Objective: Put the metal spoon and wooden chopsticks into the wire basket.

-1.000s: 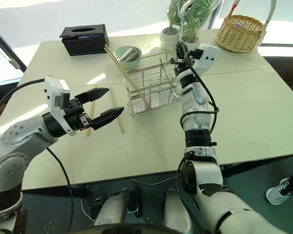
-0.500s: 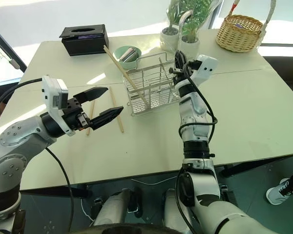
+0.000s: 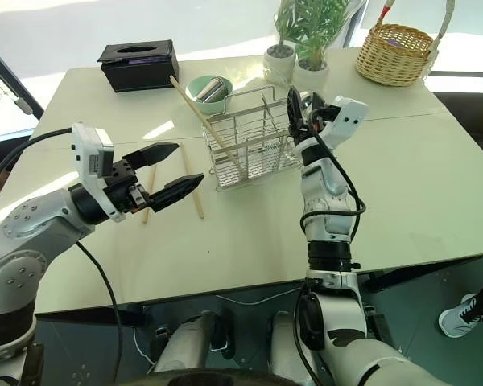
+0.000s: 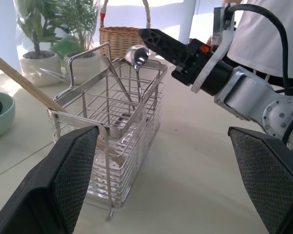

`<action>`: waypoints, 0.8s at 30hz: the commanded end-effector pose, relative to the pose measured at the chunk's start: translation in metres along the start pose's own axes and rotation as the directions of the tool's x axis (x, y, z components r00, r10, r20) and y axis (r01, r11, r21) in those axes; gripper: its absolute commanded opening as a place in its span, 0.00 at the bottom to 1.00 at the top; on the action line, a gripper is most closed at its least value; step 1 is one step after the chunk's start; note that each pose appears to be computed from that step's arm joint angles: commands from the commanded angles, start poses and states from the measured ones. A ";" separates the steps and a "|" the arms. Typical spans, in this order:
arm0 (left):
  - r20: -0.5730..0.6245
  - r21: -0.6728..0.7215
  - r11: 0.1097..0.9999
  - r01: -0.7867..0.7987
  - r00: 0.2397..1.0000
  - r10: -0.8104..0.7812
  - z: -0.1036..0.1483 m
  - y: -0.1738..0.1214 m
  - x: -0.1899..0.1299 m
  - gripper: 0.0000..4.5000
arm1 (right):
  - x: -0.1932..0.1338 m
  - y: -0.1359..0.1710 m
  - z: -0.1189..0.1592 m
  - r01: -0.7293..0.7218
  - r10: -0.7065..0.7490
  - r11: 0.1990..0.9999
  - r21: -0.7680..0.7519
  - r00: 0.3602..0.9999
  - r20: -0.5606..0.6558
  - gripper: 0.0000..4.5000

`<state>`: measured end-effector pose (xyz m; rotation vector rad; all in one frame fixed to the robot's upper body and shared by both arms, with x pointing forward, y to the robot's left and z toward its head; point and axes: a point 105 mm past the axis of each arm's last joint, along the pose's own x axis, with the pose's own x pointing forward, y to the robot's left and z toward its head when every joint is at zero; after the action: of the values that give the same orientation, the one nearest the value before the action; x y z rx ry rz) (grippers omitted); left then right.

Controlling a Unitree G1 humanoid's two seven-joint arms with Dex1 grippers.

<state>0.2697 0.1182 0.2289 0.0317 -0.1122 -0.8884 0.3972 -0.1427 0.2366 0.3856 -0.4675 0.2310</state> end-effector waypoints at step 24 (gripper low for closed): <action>-0.186 -0.098 0.790 -0.605 0.791 0.583 -0.093 0.071 0.007 1.00 | -0.138 0.062 0.079 -0.772 0.596 0.614 0.166 0.314 -0.739 0.65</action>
<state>0.3371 0.1614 0.1316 -0.0710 0.1189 -0.2413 0.2332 -0.1367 0.2469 -0.1803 0.2474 1.1388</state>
